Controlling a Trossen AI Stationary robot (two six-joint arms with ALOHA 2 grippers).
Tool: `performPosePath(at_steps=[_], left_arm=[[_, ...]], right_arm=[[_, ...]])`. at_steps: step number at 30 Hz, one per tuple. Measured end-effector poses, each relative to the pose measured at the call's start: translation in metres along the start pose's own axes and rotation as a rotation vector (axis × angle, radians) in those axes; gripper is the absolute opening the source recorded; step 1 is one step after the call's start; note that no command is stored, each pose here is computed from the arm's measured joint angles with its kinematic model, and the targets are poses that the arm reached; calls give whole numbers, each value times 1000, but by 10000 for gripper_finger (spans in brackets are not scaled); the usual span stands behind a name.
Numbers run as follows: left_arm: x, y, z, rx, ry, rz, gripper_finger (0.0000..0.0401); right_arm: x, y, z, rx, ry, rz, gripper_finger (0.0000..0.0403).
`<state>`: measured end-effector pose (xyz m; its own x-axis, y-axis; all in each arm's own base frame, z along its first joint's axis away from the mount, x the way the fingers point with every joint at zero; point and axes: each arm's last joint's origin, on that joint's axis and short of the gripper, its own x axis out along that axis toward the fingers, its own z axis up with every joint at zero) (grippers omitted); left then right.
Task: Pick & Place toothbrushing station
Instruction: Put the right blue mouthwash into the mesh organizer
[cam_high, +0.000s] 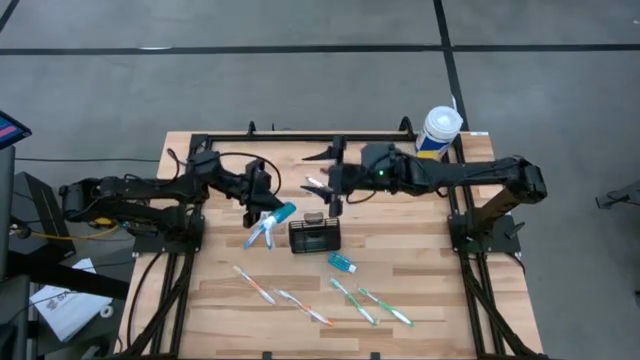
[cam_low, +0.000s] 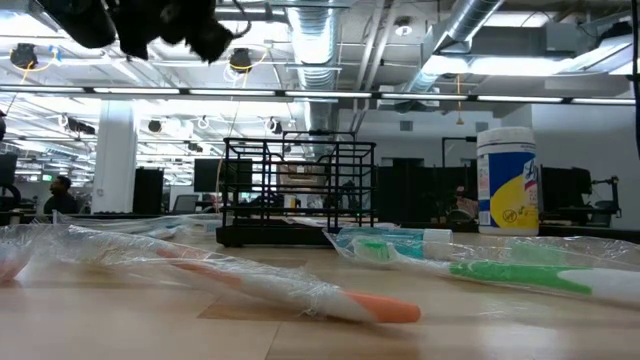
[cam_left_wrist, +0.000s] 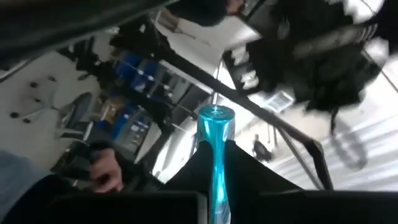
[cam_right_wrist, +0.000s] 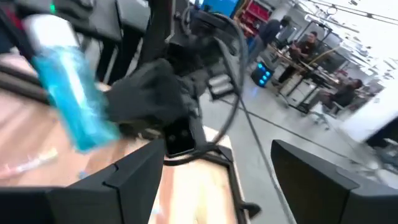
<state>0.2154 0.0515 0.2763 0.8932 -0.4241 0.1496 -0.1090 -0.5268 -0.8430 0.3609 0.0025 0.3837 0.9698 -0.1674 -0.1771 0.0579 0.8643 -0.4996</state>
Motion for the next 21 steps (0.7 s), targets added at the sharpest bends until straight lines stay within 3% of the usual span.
performPosePath(at_steps=[8,13,19,21], left_arm=[[-25,-8,41,-33,-89,16,12],[-28,-19,50,-24,-62,32,12],[-18,-38,59,32,-44,25,13],[-14,-42,62,55,-31,32,13]], right_arm=[[-16,10,33,-62,-17,55,286],[-13,12,28,-99,17,74,285],[16,21,16,-152,7,99,285],[21,26,8,-170,69,127,285]])
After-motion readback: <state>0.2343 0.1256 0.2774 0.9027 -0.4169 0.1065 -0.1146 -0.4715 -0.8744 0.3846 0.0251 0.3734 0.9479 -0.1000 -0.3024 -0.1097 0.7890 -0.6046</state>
